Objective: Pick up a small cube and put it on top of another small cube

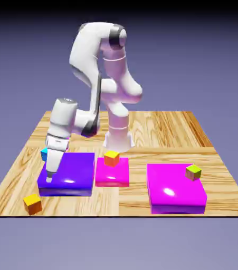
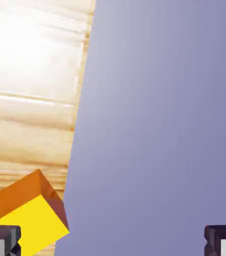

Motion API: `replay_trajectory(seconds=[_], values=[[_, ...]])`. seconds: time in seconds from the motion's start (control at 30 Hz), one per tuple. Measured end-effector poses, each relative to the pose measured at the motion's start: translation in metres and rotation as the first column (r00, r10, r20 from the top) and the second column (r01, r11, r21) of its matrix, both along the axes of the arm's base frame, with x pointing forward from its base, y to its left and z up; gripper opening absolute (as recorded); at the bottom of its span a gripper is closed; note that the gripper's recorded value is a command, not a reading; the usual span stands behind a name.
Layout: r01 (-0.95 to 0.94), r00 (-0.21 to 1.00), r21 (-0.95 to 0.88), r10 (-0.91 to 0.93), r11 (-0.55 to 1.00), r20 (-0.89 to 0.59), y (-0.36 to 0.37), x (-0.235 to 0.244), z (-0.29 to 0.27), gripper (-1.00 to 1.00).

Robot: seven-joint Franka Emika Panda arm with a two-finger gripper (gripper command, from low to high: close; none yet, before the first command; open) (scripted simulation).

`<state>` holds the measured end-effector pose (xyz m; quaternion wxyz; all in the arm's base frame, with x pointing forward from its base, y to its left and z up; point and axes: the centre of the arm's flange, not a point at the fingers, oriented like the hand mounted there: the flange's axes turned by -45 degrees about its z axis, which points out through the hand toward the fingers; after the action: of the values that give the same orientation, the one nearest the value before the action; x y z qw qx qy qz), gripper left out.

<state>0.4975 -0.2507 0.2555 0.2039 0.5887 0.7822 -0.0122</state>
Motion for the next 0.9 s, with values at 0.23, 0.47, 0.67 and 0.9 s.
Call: replay_trajectory(seconds=[0.23,0.47,0.67,0.9], values=[[-0.263,0.954,-0.060,0.250,0.963,-0.165,-0.046,-0.010,-0.051,0.00],[-0.336,0.925,-0.062,0.317,0.940,-0.211,-0.069,-0.007,-0.114,0.00],[-0.335,0.925,-0.061,0.316,0.940,-0.211,-0.068,-0.008,-0.108,-1.00],[-0.283,0.939,-0.049,0.266,0.958,-0.216,-0.035,-0.014,-0.050,-1.00]])
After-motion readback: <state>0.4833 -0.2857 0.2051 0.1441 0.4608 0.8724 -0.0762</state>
